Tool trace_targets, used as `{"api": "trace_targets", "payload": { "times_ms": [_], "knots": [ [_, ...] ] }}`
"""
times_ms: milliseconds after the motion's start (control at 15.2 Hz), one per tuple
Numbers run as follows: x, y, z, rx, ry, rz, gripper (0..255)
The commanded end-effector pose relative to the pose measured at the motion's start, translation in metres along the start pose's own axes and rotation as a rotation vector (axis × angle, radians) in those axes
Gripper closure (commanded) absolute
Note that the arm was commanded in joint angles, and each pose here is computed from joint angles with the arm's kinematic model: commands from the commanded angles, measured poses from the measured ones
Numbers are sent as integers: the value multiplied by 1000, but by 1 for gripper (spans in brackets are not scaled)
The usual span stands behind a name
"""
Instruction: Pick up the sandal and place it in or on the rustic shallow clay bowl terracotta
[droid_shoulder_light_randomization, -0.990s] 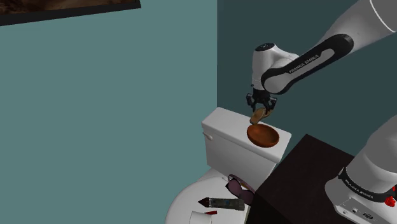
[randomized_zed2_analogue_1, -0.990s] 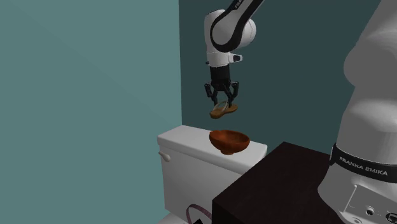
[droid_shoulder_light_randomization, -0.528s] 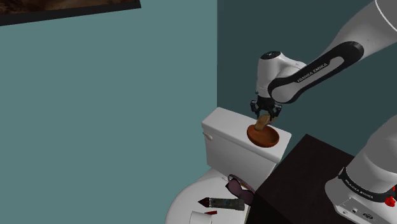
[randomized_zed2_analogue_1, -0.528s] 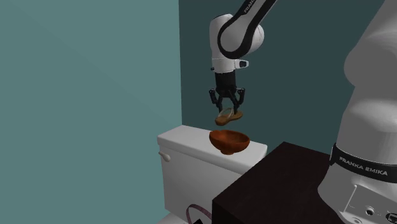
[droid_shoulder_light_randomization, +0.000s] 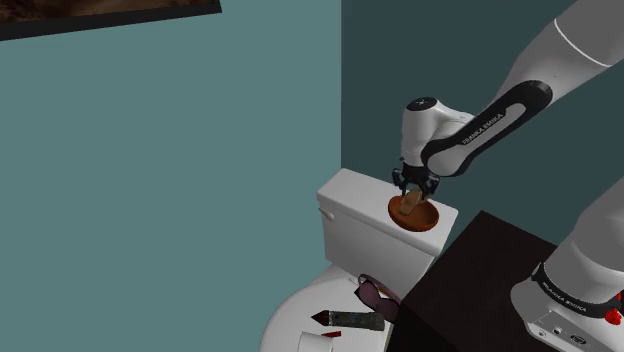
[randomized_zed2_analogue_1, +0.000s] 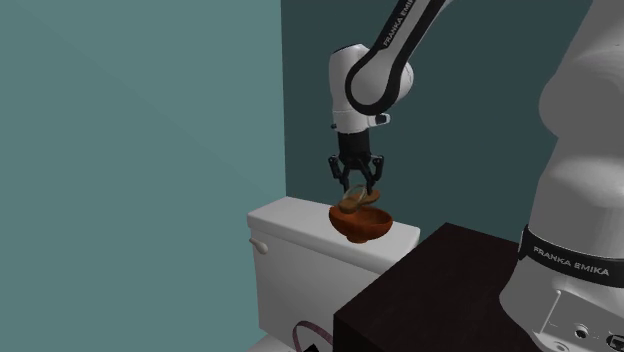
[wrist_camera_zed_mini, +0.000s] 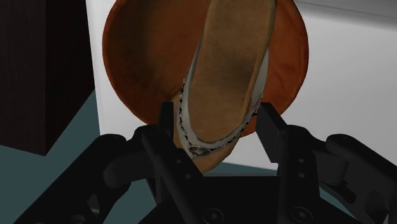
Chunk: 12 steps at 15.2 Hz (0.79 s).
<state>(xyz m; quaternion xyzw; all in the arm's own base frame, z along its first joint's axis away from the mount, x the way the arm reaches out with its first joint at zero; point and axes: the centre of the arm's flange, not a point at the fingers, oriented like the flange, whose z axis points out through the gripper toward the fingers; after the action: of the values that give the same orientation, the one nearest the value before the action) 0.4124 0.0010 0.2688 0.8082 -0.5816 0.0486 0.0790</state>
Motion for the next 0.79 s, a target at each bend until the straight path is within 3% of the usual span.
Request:
{"api": "trace_targets", "payload": {
  "times_ms": [0,594,660,726],
  "knots": [
    [-1,-1,11,1,0,0,255],
    [-3,-2,22,1,0,0,255],
    [-3,-2,22,1,0,0,0],
    [-3,-2,22,1,0,0,0]
  ]
}}
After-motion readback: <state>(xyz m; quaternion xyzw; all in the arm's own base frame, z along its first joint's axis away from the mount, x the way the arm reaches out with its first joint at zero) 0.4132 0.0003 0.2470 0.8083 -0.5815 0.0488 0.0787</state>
